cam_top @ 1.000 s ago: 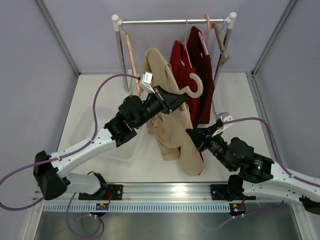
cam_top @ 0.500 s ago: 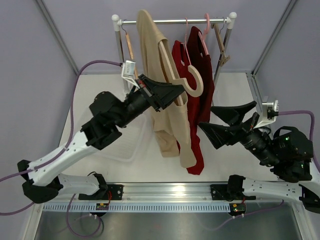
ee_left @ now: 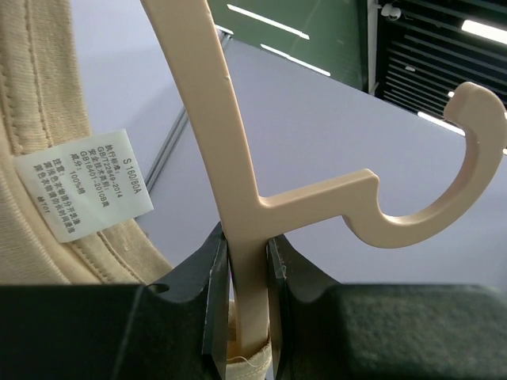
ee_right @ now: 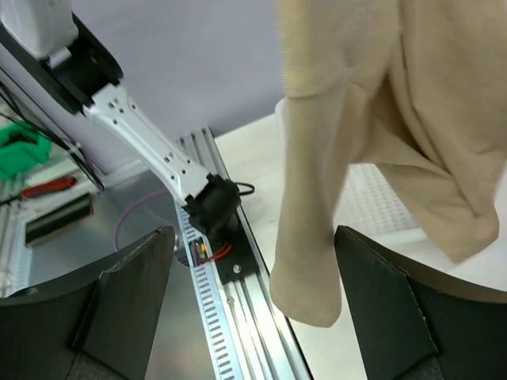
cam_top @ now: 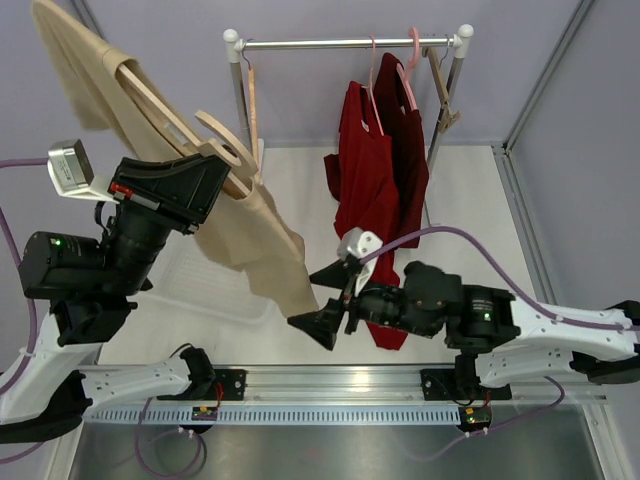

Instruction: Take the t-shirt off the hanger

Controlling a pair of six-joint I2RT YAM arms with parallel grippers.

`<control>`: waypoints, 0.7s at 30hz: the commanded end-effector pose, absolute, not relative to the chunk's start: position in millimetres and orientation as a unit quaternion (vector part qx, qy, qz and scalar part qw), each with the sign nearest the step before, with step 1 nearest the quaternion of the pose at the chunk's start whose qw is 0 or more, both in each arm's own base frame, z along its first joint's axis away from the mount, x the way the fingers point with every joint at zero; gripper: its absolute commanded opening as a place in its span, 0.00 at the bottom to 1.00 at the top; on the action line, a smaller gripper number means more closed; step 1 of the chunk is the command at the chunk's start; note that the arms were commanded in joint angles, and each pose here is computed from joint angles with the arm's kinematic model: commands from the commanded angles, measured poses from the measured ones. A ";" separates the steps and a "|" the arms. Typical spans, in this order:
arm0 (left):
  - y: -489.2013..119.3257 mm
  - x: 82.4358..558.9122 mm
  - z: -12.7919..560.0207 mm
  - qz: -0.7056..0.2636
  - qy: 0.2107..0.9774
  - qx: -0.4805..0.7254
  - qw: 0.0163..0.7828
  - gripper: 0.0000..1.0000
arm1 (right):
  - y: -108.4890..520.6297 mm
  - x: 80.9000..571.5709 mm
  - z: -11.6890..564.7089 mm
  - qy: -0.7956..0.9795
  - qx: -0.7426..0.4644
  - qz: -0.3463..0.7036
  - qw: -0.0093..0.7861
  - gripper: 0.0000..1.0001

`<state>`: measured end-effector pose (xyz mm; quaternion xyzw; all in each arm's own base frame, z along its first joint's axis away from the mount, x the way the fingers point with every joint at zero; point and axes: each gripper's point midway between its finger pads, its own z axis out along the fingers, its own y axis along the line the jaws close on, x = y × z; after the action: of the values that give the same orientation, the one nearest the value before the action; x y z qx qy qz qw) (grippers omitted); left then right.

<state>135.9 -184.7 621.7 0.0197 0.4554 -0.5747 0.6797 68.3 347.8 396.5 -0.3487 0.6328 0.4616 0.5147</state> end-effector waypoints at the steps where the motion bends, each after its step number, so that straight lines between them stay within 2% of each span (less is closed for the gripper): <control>1: -180.9 143.5 610.2 -0.560 0.458 0.003 0.690 0.00 | 355.8 84.0 406.6 0.627 -0.322 0.422 0.570 0.90; 4: -173.4 138.7 598.4 -0.571 0.460 -0.008 0.680 0.00 | 366.9 92.1 400.3 0.625 -0.311 0.409 0.588 0.84; 9: -157.0 127.9 585.7 -0.584 0.455 -0.018 0.671 0.00 | 372.3 106.8 410.8 0.611 -0.261 0.408 0.626 0.82; 10: -157.1 128.1 582.0 -0.585 0.458 -0.020 0.669 0.00 | 370.5 110.0 411.9 0.612 -0.251 0.404 0.631 0.72; 11: -154.5 126.7 581.3 -0.585 0.459 -0.021 0.669 0.00 | 370.7 111.4 412.9 0.608 -0.243 0.408 0.636 0.57; 12: -153.9 126.1 581.5 -0.585 0.458 -0.020 0.669 0.00 | 370.5 111.7 412.6 0.608 -0.239 0.410 0.636 0.42; 13: -151.7 125.5 585.3 -0.585 0.455 -0.022 0.671 0.00 | 371.0 110.8 411.1 0.608 -0.239 0.414 0.634 0.23; 16: -148.9 121.7 607.4 -0.587 0.443 -0.015 0.677 0.00 | 370.8 108.6 400.1 0.622 -0.241 0.414 0.620 0.00; 19: -169.2 123.7 628.8 -0.591 0.441 0.013 0.675 0.00 | 361.5 111.6 396.7 0.630 -0.231 0.408 0.619 0.00; 21: -165.3 106.5 671.8 -0.617 0.401 0.034 0.676 0.00 | 350.7 111.6 418.3 0.612 -0.224 0.416 0.634 0.00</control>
<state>142.3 -191.4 574.6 0.0268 0.5308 -0.5469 0.6469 100.0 372.6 401.4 -0.2663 0.6104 0.4249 0.6131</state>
